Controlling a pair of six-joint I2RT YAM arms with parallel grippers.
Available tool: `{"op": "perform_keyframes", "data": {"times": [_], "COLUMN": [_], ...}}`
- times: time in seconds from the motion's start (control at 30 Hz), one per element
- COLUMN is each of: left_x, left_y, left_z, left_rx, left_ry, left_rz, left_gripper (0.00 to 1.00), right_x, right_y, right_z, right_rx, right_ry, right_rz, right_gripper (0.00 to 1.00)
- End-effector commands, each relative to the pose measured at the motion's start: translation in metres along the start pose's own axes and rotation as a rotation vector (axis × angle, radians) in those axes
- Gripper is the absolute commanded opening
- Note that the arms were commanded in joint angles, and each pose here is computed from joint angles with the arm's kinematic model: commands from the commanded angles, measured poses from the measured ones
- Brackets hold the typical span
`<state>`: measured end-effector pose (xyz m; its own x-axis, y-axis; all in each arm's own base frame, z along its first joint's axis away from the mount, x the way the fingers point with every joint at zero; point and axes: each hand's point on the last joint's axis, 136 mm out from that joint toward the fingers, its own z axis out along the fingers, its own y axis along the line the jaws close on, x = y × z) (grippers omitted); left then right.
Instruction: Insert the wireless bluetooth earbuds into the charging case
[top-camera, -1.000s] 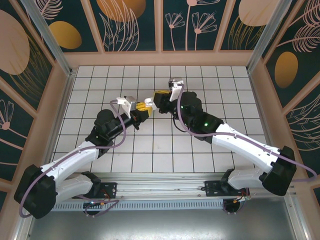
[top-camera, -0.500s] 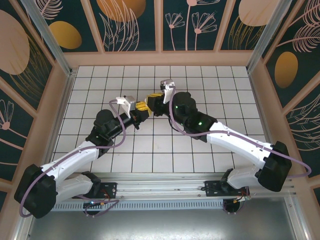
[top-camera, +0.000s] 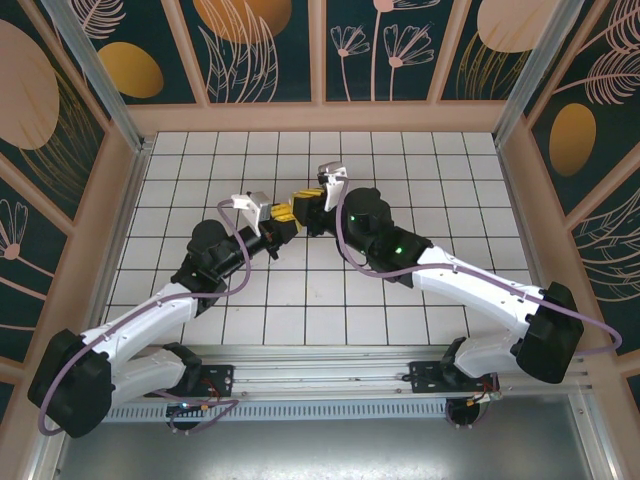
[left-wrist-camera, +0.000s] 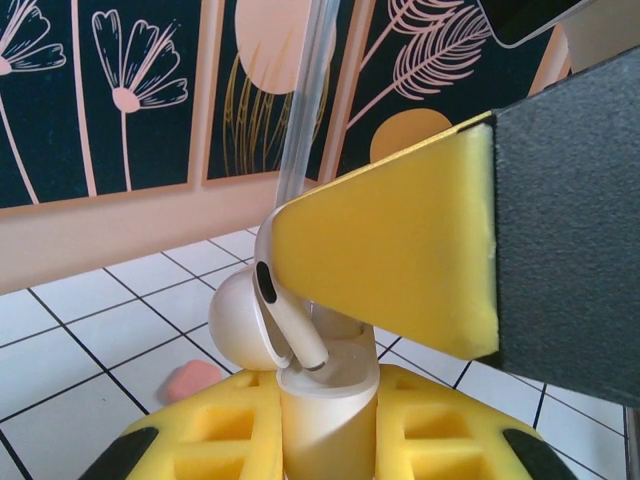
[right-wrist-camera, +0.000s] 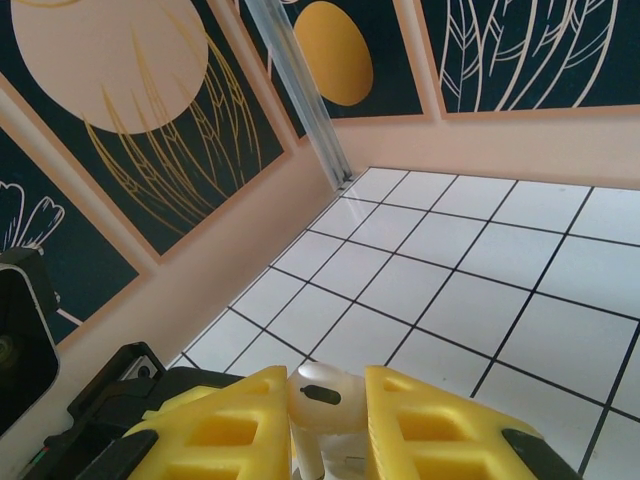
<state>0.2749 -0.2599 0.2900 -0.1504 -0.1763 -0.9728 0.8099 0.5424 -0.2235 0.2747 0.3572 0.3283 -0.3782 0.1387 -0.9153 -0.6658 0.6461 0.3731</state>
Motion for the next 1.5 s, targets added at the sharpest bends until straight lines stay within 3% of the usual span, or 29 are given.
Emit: {"op": "perform_keyframes", "data": {"times": [0.0,0.7,1.1,1.47], "left_x": [-0.035,-0.04,-0.044,-0.039], "left_y": [-0.011,-0.013,-0.013,-0.011], "left_z": [-0.008,-0.009,-0.009,-0.006], "left_rx": [0.022,0.04,0.041,0.03], "left_ry": [-0.13,-0.174,-0.197,-0.163], "left_rz": [0.03,-0.006,0.0,0.017], "left_gripper": [0.0,0.0,0.0,0.0], "right_x": [0.008,0.0,0.021,0.027], "right_y": [0.002,0.011,0.0,-0.003], "right_z": [-0.005,-0.011,-0.005,0.006], "right_rx": [-0.01,-0.054,-0.013,0.003], "right_ry": [0.013,-0.014,0.048,0.07], "right_rz": [-0.021,-0.031,-0.098,-0.055], "right_gripper": [0.2,0.21,0.26,0.24]}}
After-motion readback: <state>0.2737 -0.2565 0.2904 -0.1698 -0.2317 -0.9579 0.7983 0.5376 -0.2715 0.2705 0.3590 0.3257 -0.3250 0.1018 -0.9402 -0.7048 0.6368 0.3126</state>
